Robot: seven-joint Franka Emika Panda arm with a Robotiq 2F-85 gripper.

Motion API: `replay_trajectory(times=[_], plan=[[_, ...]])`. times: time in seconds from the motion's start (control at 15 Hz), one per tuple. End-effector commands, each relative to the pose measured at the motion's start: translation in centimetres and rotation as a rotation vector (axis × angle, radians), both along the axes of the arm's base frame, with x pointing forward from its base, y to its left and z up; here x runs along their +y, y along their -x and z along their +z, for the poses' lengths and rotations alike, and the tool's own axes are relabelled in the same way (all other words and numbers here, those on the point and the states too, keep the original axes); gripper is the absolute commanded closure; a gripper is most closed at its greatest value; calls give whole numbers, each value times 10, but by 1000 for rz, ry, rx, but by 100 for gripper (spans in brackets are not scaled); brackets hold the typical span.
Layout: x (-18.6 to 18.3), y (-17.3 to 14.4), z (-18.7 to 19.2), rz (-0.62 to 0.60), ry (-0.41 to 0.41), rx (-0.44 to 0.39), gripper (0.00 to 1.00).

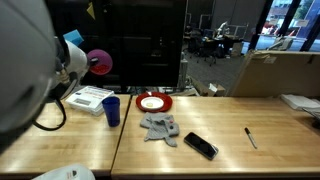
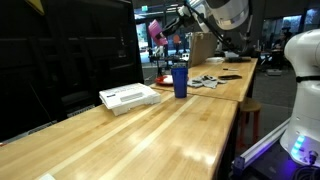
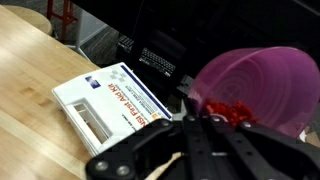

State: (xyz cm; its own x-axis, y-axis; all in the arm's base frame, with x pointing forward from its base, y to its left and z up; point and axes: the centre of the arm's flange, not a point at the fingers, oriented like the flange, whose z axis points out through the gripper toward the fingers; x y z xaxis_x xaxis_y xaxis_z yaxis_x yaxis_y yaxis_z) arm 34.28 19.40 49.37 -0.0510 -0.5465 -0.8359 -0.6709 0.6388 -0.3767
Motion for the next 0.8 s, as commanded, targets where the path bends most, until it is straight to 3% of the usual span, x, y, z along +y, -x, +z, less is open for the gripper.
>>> replay_trajectory(times=[0.0,0.47,0.53,0.73], plan=[[-2,15,-28,11,-44,-20,99],[9,19,-80,-11,202,303,99],[12,-1,-79,7,142,259,96],[14,-5,-104,-8,202,303,96]])
